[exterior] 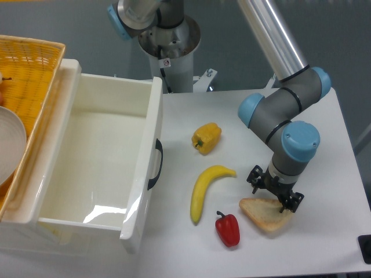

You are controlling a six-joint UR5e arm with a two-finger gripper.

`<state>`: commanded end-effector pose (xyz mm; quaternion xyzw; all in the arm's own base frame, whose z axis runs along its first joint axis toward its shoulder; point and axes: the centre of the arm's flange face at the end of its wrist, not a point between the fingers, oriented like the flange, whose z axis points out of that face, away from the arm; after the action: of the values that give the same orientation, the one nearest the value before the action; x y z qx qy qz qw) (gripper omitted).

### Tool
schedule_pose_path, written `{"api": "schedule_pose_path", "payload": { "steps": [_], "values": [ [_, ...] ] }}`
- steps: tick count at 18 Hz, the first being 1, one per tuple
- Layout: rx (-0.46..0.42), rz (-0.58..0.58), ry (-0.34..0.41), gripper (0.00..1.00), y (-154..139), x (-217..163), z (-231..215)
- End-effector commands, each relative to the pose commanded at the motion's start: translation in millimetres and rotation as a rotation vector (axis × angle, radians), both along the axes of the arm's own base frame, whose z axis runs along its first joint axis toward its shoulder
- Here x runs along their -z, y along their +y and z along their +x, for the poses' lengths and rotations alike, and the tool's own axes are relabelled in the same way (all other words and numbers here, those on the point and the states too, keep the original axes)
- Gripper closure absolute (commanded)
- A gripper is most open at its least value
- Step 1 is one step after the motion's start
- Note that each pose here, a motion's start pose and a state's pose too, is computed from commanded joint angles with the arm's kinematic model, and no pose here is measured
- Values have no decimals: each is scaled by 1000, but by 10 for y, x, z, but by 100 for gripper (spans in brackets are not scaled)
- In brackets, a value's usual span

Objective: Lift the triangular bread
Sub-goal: 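Lower the gripper onto the bread slice's edge and close it, then lift the gripped bread slice up off the table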

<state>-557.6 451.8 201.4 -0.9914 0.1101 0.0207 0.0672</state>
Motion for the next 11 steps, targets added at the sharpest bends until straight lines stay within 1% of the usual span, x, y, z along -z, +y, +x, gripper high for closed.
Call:
{"api": "schedule_pose_path", "payload": {
  "steps": [1,2,4,5,6,7,11],
  "values": [
    [2,0,0,42,8,0,7],
    [2,1,1,57,11,-7,3],
    [2,1,1,80,11,-7,3],
    [2,1,1,90,11,-7,3],
    [0,1,3,97,10,-17,3],
    [0,2,4,100,10,-28,4],
    [3,4,12,100,0,-125,-3]
  ]
}}
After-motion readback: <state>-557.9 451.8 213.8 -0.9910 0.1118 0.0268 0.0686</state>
